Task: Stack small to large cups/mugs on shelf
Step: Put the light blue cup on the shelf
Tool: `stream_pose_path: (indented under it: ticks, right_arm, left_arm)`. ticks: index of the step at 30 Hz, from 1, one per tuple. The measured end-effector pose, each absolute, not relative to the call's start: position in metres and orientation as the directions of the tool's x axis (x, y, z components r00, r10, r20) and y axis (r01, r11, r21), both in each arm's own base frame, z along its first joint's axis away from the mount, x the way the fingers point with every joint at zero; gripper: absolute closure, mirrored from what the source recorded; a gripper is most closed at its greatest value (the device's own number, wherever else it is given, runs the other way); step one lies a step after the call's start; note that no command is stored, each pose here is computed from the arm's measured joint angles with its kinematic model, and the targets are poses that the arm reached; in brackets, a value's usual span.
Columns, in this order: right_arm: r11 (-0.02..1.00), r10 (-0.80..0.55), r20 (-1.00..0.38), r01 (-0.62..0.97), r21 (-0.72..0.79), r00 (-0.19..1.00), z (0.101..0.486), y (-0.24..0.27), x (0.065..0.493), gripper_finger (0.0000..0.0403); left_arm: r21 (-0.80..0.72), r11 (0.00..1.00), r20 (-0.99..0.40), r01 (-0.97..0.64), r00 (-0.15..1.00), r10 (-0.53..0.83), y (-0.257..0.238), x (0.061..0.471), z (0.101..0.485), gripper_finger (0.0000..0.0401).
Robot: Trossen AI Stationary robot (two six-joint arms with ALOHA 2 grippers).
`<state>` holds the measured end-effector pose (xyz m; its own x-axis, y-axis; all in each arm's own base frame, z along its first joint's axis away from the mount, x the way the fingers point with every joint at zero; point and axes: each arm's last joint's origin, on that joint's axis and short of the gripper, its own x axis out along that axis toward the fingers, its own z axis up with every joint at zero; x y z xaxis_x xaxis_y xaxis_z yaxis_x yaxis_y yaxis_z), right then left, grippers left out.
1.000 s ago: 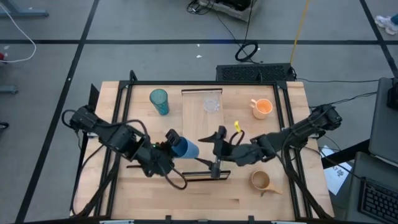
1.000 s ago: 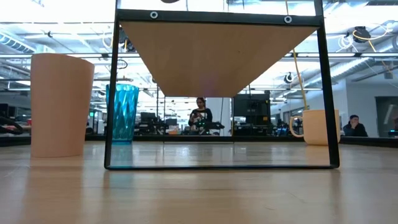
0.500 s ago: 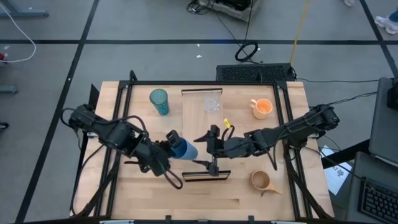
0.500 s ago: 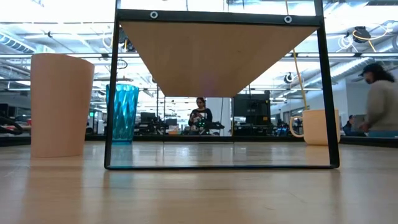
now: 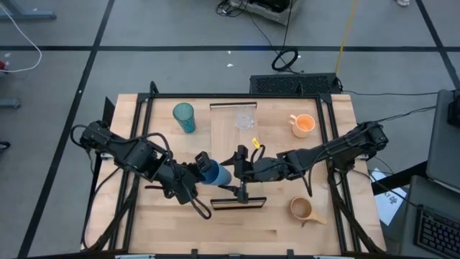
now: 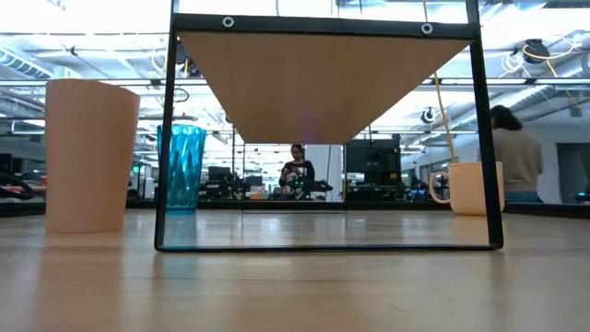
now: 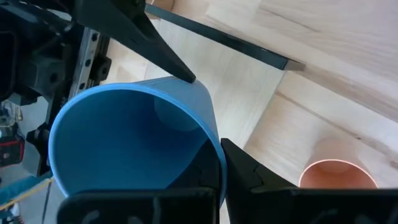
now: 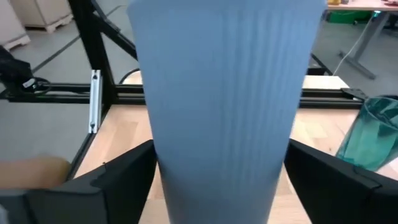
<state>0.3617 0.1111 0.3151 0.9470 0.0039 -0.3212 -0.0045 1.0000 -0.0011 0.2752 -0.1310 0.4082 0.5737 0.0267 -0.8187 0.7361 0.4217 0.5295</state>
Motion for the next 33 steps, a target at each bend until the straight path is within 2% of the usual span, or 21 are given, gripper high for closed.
stream_pose_path:
  ticks: [4,7,14,20,29,33]
  right_arm:
    - [0.998,0.062,-0.33,-0.056,0.026,0.942,0.311,0.11,0.366,0.0103]
    - [0.998,0.058,-0.336,-0.052,0.028,0.94,0.306,0.111,0.37,0.0108]
    - [0.997,0.07,-0.337,-0.063,0.033,0.939,0.301,0.112,0.373,0.0057]
    - [0.996,0.084,-0.33,-0.074,0.043,0.94,0.303,0.112,0.373,0.0052]
    - [0.997,0.078,-0.333,-0.069,0.039,0.94,0.302,0.11,0.373,0.0121]
    - [0.997,0.079,-0.334,-0.071,0.034,0.939,0.302,0.11,0.373,0.013]
  left_arm:
    - [0.531,0.422,-0.816,0.735,0.578,0.019,-0.132,0.276,0.409,0.0395]
    - [0.522,0.408,-0.824,0.749,0.567,0.014,-0.132,0.275,0.407,0.0397]
    - [0.559,0.408,-0.795,0.721,0.606,0.018,-0.133,0.278,0.41,0.0395]
    - [0.553,0.406,-0.801,0.727,0.599,0.017,-0.133,0.277,0.41,0.0395]
    - [0.549,0.404,-0.804,0.732,0.594,0.017,-0.133,0.277,0.41,0.0391]
    - [0.542,0.426,-0.806,0.724,0.592,0.018,-0.132,0.277,0.41,0.0388]
